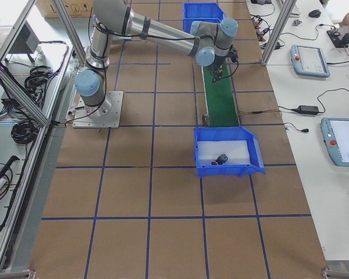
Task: Transport two buttons from left to right
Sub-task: 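Move the right gripper back over the yellow button on the belt, then follow the moving yellow button and close the right gripper on it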
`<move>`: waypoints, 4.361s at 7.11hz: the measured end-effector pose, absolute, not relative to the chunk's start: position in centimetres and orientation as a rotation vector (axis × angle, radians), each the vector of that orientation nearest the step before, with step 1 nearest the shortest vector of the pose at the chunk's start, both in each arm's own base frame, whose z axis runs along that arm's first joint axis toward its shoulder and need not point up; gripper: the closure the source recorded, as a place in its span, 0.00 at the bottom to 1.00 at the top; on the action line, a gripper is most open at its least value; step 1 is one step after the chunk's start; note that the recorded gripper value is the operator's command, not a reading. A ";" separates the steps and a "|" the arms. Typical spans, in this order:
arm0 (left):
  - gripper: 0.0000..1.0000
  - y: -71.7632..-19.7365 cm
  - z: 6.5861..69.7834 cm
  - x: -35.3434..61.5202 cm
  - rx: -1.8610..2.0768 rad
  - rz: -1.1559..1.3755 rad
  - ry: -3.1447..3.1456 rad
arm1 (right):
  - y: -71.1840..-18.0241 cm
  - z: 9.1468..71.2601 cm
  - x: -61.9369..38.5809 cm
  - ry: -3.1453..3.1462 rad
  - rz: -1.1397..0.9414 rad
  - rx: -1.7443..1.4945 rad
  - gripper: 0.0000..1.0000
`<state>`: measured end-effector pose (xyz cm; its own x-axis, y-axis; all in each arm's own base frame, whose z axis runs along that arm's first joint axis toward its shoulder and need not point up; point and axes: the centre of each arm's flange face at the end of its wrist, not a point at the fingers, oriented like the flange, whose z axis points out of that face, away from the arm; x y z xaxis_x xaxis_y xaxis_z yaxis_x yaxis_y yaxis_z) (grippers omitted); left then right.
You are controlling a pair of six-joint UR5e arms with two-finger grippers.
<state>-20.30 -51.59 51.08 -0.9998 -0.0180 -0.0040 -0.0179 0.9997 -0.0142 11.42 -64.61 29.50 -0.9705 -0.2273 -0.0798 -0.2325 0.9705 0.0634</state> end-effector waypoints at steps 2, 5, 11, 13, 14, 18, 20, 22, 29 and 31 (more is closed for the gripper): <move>0.00 -51.7 51.1 -20.3 -0.028 -0.022 3.138 | -64.8 29.3 11.1 3.048 0.105 -0.354 0.01; 0.00 -51.7 51.0 -20.3 -0.028 -0.020 3.137 | -65.2 29.7 11.0 3.048 0.089 -0.352 0.01; 0.00 -51.6 51.0 -20.4 -0.026 -0.020 3.136 | -65.4 29.6 11.2 3.034 0.074 -0.347 0.01; 0.00 -51.6 51.0 -20.4 -0.026 -0.020 3.137 | -65.4 29.6 11.2 3.033 0.071 -0.347 0.01; 0.00 -51.6 51.0 -20.4 -0.026 -0.020 3.137 | -65.4 29.5 11.2 3.032 0.073 -0.347 0.01; 0.00 -51.6 51.0 -20.4 -0.026 -0.021 3.137 | -65.6 29.1 11.0 3.034 0.079 -0.343 0.01; 0.00 -51.6 51.0 -20.4 -0.026 -0.020 3.136 | -65.7 28.9 10.8 3.033 0.085 -0.339 0.01; 0.00 -51.6 51.0 -20.3 -0.027 -0.019 3.136 | -65.8 28.9 10.6 3.034 0.083 -0.335 0.01; 0.00 -51.6 50.9 -20.4 -0.027 -0.015 3.142 | -66.9 27.1 10.6 3.029 0.086 -0.328 0.01; 0.00 -51.6 50.9 -20.4 -0.027 -0.015 3.142 | -67.4 26.8 11.0 3.015 0.061 -0.329 0.02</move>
